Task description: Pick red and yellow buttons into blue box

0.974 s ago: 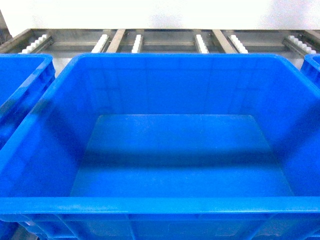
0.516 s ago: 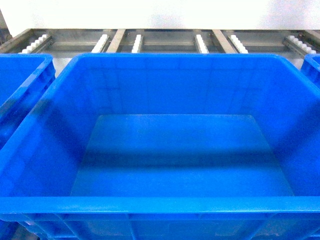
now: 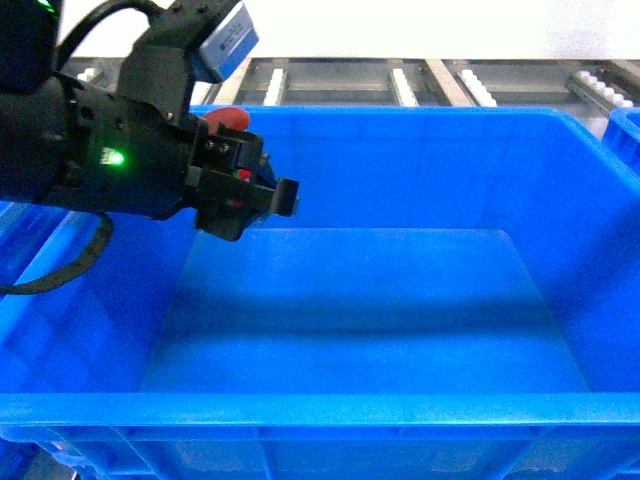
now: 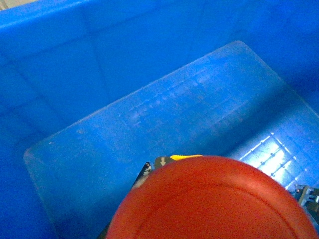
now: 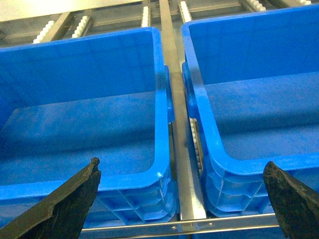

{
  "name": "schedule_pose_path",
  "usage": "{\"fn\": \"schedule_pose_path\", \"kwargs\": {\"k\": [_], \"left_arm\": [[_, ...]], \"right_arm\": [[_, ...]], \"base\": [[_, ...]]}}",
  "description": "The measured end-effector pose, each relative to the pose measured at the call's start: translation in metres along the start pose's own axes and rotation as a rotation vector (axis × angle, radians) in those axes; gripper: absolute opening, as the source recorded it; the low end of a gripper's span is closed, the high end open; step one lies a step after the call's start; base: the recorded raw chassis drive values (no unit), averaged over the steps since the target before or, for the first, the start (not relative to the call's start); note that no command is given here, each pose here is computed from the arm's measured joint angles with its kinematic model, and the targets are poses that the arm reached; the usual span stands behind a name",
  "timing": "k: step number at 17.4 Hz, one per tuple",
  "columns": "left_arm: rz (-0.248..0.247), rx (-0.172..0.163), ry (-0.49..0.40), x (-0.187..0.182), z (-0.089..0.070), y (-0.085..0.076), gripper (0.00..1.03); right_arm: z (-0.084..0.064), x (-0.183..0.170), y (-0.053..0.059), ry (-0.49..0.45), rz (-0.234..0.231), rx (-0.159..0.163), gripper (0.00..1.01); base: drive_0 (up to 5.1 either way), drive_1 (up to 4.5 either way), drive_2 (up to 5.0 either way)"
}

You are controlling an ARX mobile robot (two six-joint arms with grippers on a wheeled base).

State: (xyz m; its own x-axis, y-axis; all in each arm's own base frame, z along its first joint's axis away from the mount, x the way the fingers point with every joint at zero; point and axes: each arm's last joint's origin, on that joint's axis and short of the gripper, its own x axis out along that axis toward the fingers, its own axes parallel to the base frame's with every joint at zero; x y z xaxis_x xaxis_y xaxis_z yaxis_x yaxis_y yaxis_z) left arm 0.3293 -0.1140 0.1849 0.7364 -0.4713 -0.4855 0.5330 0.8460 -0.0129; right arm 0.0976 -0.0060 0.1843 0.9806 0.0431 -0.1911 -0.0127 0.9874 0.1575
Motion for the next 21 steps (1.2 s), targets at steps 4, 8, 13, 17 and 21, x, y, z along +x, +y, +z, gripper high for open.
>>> {"fn": "schedule_pose_path", "kwargs": {"k": [4,8,13,17,21], "left_arm": [[-0.053,0.001,0.089,0.032,-0.007,-0.014,0.25],[-0.044,-0.014,0.138,0.044,-0.024,-0.019,0.25],[-0.025,-0.03,0.132,0.047,-0.027,-0.023,0.39],[0.015,-0.049,0.101,0.044,-0.026,-0.014,0.82],[0.139,-0.095,-0.061,0.011,-0.001,0.005,0.98]], "right_arm": [[0.0,0.0,0.0,0.0,0.0,0.0,0.98],[0.0,0.0,0.0,0.0,0.0,0.0,0.98],[0.0,0.0,0.0,0.0,0.0,0.0,0.98],[0.0,0.0,0.0,0.0,0.0,0.0,0.98],[0.0,0.0,0.0,0.0,0.0,0.0,0.98]], "base": [[0.0,0.0,0.0],[0.0,0.0,0.0],[0.0,0.0,0.0],[0.0,0.0,0.0],[0.0,0.0,0.0]]}}
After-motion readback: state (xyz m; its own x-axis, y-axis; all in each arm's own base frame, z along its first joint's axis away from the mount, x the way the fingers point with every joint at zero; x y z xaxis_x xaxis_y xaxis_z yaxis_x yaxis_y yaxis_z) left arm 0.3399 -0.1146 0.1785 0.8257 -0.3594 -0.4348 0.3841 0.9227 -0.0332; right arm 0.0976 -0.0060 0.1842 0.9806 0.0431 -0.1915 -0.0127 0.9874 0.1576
